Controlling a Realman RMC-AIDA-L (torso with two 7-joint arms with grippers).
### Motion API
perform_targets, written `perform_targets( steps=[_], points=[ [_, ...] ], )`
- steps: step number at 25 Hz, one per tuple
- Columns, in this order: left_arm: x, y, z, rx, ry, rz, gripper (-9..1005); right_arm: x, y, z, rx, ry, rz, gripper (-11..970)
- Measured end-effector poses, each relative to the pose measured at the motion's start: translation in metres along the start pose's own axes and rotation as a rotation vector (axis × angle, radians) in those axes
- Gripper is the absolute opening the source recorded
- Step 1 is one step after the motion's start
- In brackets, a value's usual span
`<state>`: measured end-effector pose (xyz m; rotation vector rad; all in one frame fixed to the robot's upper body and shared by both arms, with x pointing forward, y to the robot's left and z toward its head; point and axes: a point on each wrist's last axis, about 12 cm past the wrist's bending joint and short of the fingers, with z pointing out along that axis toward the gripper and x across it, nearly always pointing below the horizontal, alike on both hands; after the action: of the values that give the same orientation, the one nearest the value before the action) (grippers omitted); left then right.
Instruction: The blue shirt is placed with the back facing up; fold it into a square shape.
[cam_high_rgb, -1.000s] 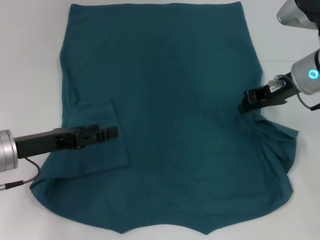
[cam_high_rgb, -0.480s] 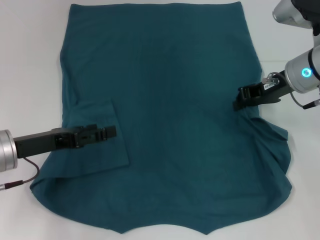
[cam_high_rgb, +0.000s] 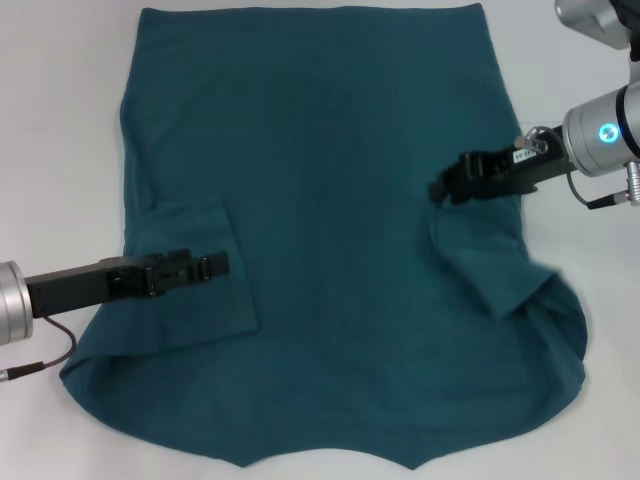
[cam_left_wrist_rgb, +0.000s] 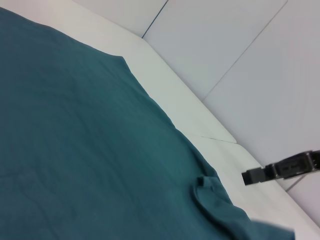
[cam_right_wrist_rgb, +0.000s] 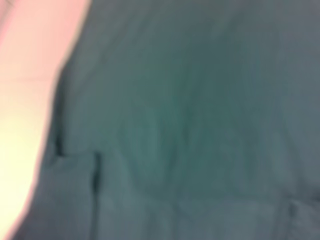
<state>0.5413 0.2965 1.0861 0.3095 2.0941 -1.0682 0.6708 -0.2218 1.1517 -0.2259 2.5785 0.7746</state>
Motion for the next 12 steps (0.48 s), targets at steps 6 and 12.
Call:
perform_targets(
  steps=[6, 12],
  points=[
    [0.0, 0.001, -0.001, -0.003, -0.002, -0.004, 859, 0.001, -0.005, -0.009, -0.031, 0.005, -0.027, 474],
    [0.001, 0.002, -0.004, -0.009, -0.005, -0.011, 860, 0.009, -0.027, -0.043, 0.038, 0.111, -0.091, 575]
  ],
)
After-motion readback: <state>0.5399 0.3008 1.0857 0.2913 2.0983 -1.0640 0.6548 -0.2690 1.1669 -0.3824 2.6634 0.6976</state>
